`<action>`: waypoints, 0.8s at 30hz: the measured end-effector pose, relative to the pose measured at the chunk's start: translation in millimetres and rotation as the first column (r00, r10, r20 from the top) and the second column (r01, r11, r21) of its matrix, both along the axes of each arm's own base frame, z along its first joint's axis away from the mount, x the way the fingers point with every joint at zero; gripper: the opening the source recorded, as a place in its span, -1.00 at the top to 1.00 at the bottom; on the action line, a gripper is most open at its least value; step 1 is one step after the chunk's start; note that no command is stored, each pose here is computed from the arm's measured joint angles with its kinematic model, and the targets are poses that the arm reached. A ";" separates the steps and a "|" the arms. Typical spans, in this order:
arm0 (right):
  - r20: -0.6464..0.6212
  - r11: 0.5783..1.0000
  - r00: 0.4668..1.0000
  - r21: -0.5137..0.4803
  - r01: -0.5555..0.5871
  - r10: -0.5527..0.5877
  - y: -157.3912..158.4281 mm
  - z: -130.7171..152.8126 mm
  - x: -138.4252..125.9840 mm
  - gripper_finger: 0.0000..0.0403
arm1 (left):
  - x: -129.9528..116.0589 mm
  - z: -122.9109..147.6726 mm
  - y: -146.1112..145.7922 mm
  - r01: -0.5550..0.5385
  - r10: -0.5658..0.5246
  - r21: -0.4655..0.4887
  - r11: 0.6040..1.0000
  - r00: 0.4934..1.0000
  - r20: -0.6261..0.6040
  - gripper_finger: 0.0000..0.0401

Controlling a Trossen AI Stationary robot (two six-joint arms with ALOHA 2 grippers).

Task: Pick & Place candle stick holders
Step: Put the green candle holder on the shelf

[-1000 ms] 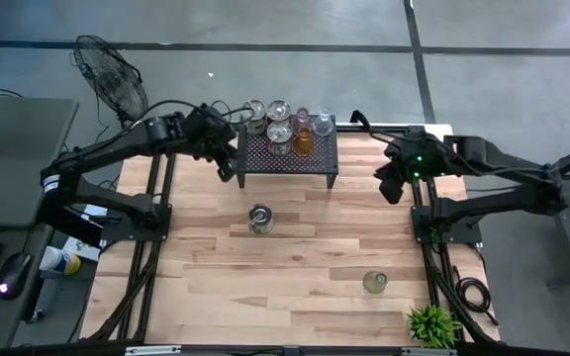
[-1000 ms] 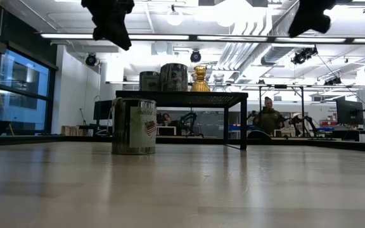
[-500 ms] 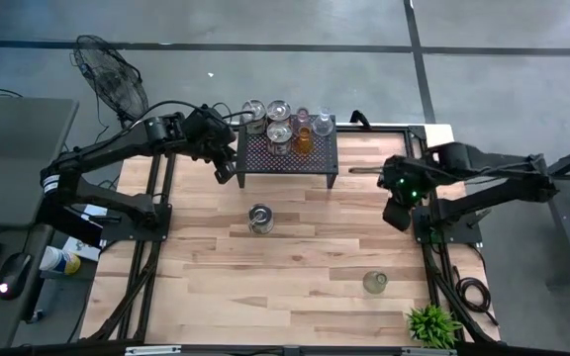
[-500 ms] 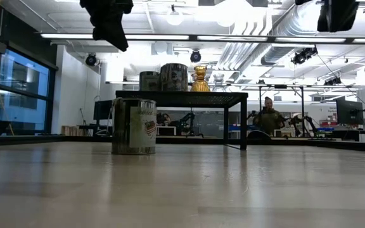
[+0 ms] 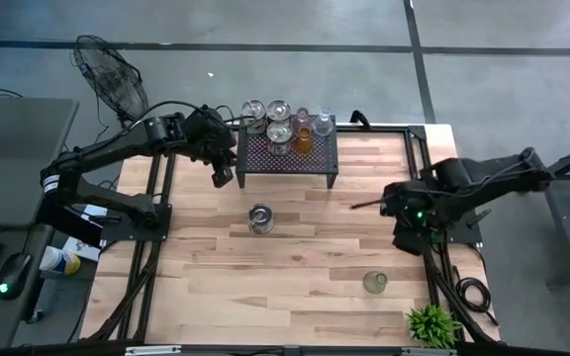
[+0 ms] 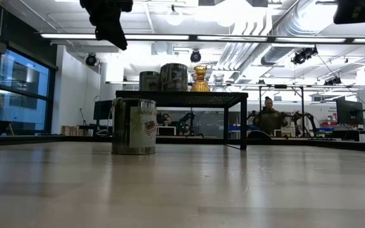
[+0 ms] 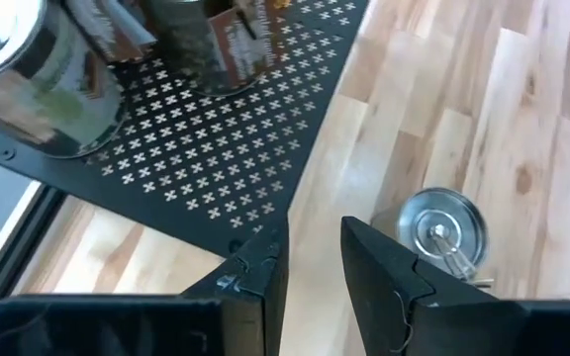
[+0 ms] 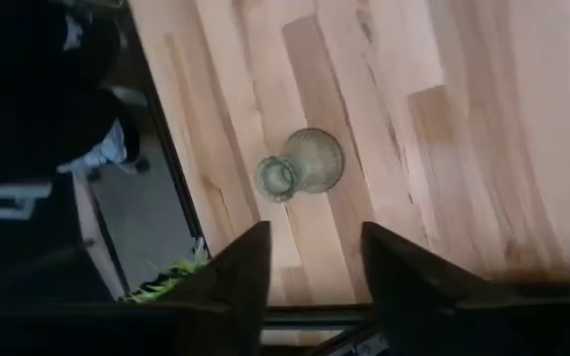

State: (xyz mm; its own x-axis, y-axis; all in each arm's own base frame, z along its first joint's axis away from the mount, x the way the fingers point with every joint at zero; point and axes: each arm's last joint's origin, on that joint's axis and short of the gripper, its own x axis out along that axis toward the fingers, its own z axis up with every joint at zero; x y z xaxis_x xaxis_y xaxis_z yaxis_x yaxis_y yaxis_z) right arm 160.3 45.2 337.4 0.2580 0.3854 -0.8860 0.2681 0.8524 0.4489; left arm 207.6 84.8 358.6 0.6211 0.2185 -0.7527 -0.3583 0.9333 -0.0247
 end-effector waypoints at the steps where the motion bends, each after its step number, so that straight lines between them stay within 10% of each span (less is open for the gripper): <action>1: 0.005 1.000 1.000 -0.007 -0.023 0.023 3.6 -1.4 2.9 0.19 | 0.0 0.0 -0.1 0.003 -0.003 -0.002 1.000 1.000 0.001 0.54; 11: -0.129 0.960 0.964 -0.132 -0.247 0.231 49.4 -32.5 27.6 -0.04 | 0.0 0.0 -0.1 0.020 -0.020 0.010 1.000 1.000 -0.004 0.54; 24: -0.279 0.967 0.940 -0.106 -0.233 0.196 80.6 -57.3 38.9 0.02 | 0.0 -0.5 -1.2 0.071 -0.071 0.007 0.997 0.997 -0.008 0.54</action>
State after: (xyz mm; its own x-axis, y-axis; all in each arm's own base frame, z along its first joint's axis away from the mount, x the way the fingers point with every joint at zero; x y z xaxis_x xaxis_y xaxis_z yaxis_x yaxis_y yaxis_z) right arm 199.3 125.8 280.2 -0.0680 0.2768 -0.9585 0.1652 0.9506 0.2628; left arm 207.6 83.6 358.0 0.6290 0.1799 -0.7563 -0.2917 0.9564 -0.0151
